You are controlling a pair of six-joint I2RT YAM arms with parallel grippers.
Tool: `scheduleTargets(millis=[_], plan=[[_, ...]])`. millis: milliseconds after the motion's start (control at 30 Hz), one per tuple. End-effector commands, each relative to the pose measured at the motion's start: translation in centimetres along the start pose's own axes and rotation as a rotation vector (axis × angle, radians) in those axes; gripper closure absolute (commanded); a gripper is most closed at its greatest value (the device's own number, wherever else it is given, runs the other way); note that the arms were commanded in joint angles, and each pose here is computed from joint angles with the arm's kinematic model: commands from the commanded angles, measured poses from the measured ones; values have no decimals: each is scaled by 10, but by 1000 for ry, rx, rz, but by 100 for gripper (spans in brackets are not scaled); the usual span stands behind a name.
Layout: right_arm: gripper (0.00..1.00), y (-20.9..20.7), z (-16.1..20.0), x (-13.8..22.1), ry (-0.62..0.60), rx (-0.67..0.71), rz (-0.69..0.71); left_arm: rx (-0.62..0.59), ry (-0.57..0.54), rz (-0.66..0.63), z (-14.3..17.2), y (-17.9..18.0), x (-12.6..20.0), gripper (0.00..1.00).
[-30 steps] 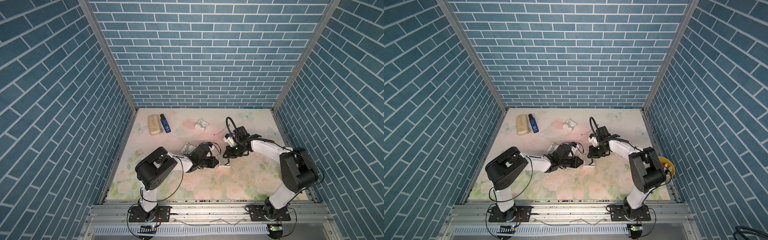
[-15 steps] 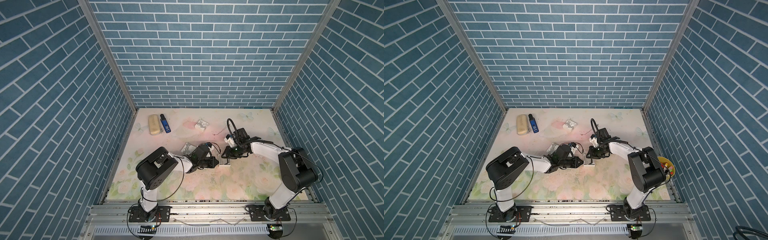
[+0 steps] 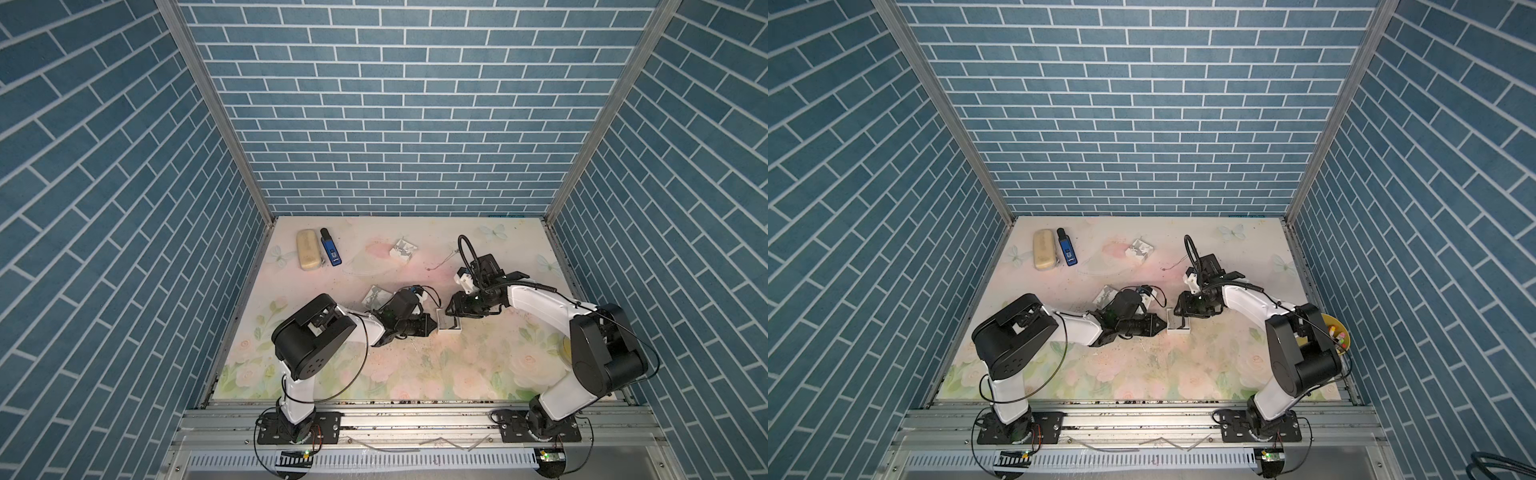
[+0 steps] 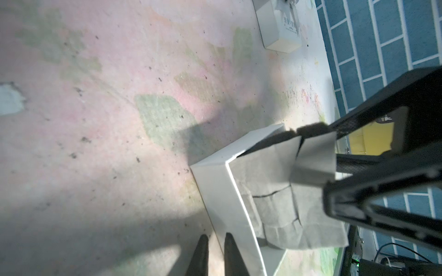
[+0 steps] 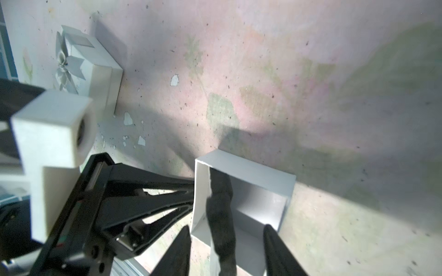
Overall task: Take the necklace out of the lift-off lid jewelry box
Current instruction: Place the inner lining in the jewelry box.
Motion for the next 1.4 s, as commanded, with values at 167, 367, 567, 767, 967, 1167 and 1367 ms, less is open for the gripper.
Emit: scheduleTargets(millis=[167, 367, 567, 767, 967, 1167, 1367], plan=[[59, 5, 2, 32, -59, 36, 134, -21, -6, -35, 1, 4, 4, 85], [81, 11, 2, 13, -51, 38, 104, -23, -5, -41, 1, 5, 5, 85], [93, -7, 13, -10, -7, 25, 141, -24, -5, -49, 4, 7, 7, 85], [95, -23, 17, -21, 30, 35, 209, -24, -3, -49, 5, 8, 7, 85], [92, -19, 13, -16, 27, 47, 210, -24, -8, -51, 5, 8, 8, 85], [81, -8, 9, 13, -23, 66, 227, -33, -24, -65, 0, 6, 12, 83], [74, 4, 9, 21, -58, 85, 234, -34, -22, -71, -1, 6, 11, 82]])
Point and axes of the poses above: each gripper's point midway between its finger pads, its own x axis back along the fingers, its own y axis along the line the jaws close on, z = x × y, the point moved 2 cm from there along x, back along the fingers, and after that the axes turned 3 degrees about -x, right-handed, at the moved point
